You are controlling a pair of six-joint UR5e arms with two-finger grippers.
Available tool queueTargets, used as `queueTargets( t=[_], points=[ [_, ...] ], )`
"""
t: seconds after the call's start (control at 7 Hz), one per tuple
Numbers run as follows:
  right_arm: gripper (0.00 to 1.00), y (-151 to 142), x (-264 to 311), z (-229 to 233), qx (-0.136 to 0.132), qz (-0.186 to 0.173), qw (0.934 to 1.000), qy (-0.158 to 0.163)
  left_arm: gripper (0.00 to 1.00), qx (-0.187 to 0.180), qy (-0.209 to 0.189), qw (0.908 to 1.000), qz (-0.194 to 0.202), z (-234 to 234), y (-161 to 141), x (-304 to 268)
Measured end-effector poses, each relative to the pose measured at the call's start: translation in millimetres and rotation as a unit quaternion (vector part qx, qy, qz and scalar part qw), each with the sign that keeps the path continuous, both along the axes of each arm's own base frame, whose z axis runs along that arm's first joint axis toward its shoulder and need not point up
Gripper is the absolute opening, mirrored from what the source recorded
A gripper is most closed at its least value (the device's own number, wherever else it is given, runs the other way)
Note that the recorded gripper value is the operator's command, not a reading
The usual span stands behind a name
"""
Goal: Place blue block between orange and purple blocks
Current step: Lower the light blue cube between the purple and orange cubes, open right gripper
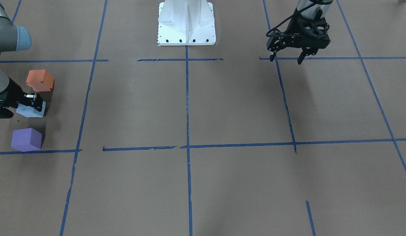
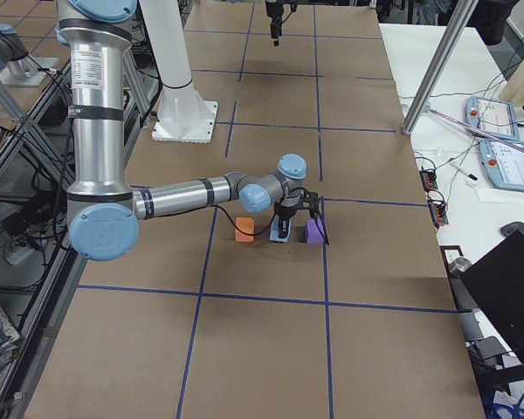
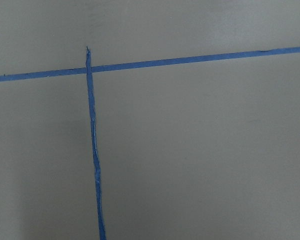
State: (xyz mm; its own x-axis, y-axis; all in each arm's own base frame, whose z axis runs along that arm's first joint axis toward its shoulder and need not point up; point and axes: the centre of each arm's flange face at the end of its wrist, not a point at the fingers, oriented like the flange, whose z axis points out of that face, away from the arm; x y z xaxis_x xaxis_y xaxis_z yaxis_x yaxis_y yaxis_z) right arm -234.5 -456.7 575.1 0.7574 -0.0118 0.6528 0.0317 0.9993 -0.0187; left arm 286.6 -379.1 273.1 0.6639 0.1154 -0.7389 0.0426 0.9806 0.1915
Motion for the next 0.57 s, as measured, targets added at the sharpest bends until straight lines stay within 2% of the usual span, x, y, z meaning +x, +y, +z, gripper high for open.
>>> queueTargets(
  t=[0.14, 0.29, 0.43, 0.57],
  points=[
    [0.24, -0.9, -5.5, 1.4, 0.0, -0.004, 1.0, 0.001, 1.0, 0.0, 0.0, 1.0, 0.0, 0.0, -0.1, -0.2],
    [0.46, -1.3, -8.4, 3.1, -0.002, -0.006, 1.0, 0.003, 1.0, 0.0, 0.0, 1.0, 0.0, 0.0, -0.2, -0.3],
    [0.99, -1.2, -9.4, 4.7, -0.002, -0.007, 1.0, 0.004, 1.0, 0.0, 0.0, 1.0, 0.0, 0.0, -0.3, -0.4],
    [1.0, -1.2, -9.7, 5.1, -0.002, -0.007, 1.0, 0.004, 1.0, 0.0, 0.0, 1.0, -0.001, -0.2, -0.2, -0.5]
  ],
)
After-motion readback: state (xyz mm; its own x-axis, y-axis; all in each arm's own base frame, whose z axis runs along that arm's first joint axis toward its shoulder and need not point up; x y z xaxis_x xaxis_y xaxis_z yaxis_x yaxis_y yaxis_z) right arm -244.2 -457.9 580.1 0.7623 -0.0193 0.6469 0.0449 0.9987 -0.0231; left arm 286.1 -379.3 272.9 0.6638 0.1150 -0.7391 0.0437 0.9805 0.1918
